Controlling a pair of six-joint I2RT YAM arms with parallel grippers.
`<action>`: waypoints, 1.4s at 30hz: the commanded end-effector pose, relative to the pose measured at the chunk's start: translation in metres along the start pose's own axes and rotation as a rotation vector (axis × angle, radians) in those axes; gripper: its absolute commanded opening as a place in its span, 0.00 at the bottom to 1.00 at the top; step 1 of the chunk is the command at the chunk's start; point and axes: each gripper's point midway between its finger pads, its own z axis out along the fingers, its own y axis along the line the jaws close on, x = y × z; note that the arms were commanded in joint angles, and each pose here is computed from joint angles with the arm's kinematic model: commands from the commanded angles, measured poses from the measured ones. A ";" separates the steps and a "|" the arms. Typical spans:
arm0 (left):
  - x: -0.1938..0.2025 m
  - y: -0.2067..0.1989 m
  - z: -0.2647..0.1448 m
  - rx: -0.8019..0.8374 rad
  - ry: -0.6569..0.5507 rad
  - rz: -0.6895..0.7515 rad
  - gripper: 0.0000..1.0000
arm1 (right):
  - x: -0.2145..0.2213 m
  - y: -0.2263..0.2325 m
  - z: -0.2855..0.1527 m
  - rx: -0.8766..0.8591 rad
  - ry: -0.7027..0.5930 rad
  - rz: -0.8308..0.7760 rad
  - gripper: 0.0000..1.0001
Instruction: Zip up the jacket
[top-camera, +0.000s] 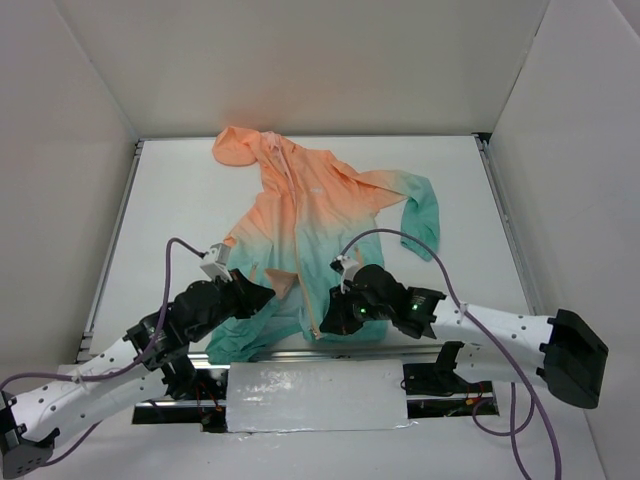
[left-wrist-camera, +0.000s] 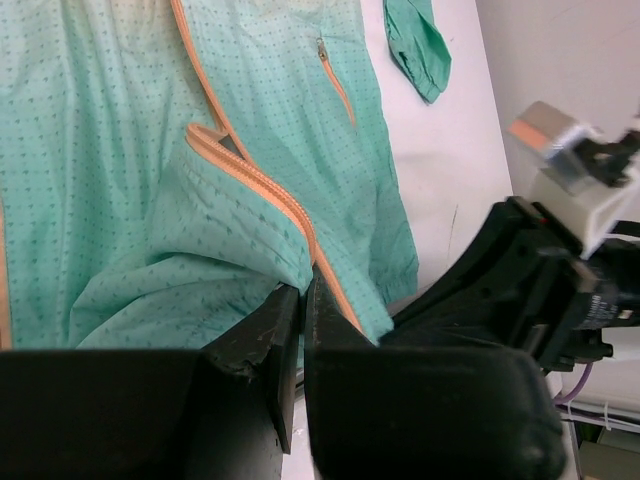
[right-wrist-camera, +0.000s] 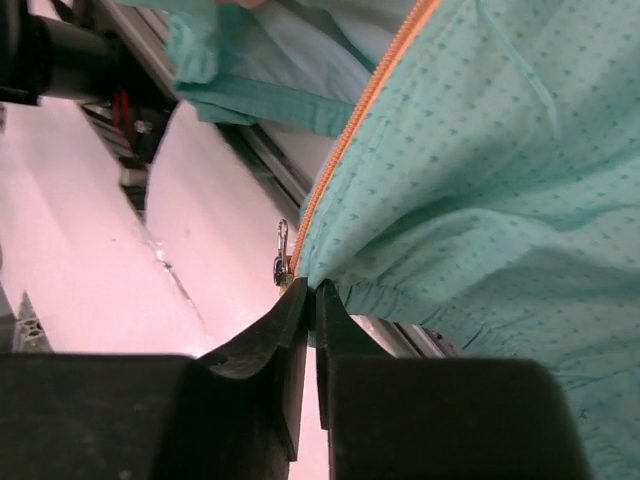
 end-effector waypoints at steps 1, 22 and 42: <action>-0.006 -0.003 -0.001 0.017 -0.028 -0.019 0.00 | -0.002 -0.003 0.010 -0.002 0.002 -0.018 0.09; 0.001 -0.057 0.021 0.257 0.017 -0.030 0.00 | -0.058 0.040 -0.029 -0.341 -0.453 0.099 0.00; -0.008 -0.118 0.013 0.564 -0.011 0.047 0.00 | -0.065 0.078 -0.067 -0.580 -0.649 -0.362 0.00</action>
